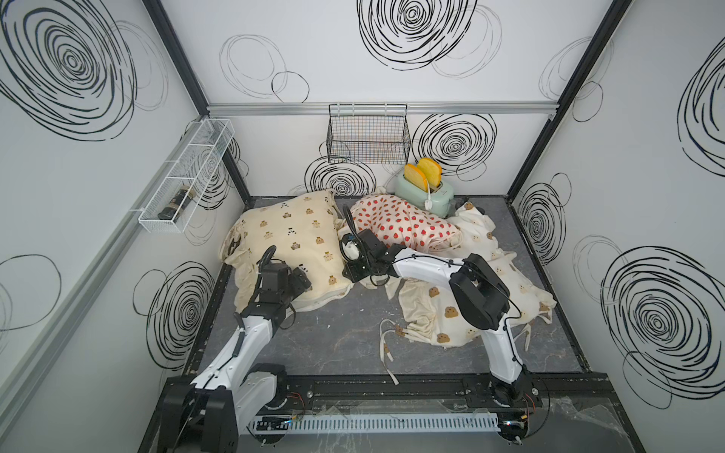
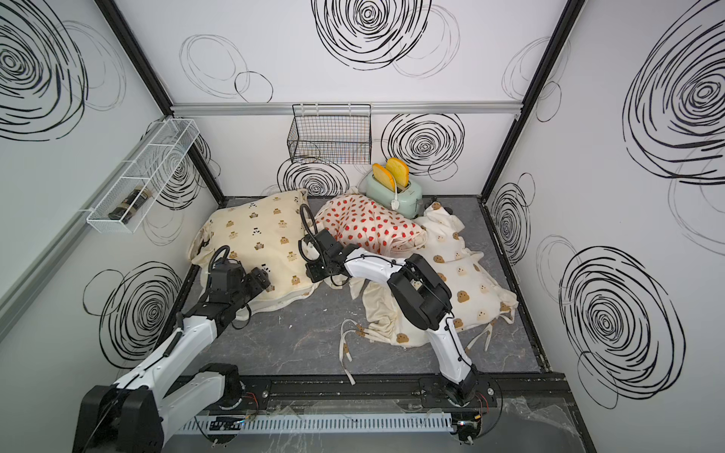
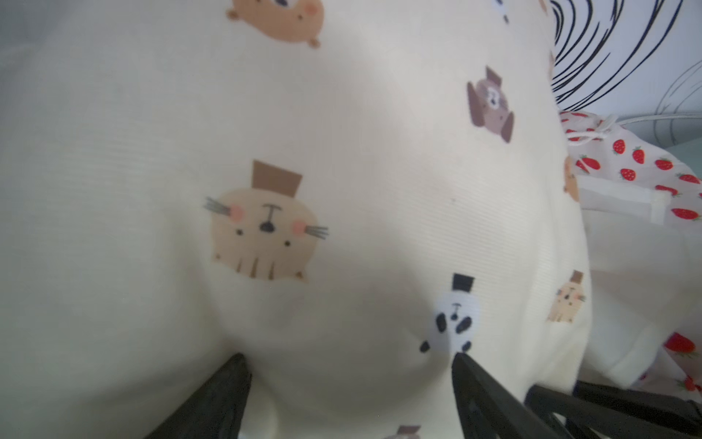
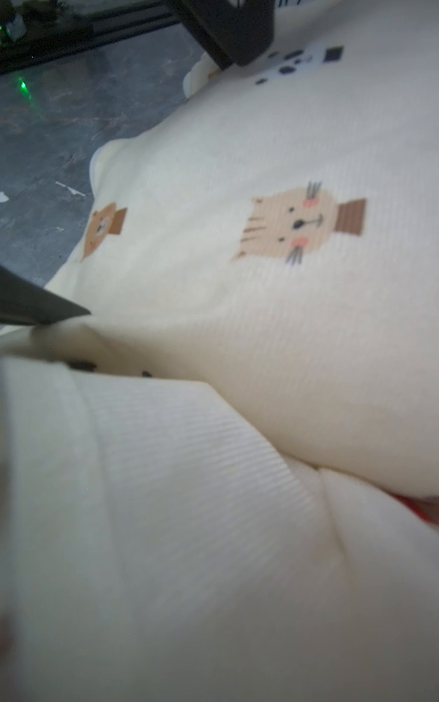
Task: Zip up pillowcases
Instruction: Adjust the pillowcase at the center of the board.
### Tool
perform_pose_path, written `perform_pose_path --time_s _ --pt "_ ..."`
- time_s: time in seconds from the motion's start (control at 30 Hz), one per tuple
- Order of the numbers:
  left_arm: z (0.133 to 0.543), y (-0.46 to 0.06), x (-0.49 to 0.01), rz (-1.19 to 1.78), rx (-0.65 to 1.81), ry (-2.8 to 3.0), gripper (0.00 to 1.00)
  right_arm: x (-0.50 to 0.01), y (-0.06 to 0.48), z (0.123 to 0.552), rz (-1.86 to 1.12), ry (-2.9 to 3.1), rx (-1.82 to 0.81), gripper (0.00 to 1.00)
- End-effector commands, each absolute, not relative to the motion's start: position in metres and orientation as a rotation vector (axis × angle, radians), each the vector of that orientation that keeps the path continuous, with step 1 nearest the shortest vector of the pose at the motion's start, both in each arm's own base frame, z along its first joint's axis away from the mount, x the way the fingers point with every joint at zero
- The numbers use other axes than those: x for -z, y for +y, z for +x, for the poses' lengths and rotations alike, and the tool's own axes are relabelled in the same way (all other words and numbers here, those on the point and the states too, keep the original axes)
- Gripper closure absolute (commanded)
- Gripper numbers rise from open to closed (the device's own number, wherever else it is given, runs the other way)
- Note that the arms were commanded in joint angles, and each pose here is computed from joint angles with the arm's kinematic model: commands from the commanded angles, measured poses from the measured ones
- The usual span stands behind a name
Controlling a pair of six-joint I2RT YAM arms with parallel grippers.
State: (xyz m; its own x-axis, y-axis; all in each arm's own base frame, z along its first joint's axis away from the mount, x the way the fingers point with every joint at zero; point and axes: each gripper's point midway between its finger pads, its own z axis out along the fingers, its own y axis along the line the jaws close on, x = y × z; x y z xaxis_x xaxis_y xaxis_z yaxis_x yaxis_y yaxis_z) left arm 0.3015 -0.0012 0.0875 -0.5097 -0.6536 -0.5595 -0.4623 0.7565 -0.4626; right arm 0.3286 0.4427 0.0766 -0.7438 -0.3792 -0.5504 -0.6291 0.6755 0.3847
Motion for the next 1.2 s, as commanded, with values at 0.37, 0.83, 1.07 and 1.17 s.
perform_pose_path --time_s 0.37,0.83,1.07,1.17 --pt "0.342 -0.015 -0.098 -0.722 0.388 2.142 0.17 -0.159 0.439 0.281 -0.760 2.326 -1.145 1.00" --pt "0.328 -0.037 -0.125 -0.563 0.378 2.143 0.12 -0.146 0.436 0.282 -0.548 2.392 -1.230 1.00" --pt "0.276 -0.057 -0.129 -0.531 0.294 2.225 0.13 -0.152 0.438 0.286 -0.495 2.395 -1.281 1.00" --pt "0.260 -0.076 -0.139 -0.479 0.356 2.226 0.15 -0.151 0.440 0.285 -0.499 2.404 -1.298 0.99"
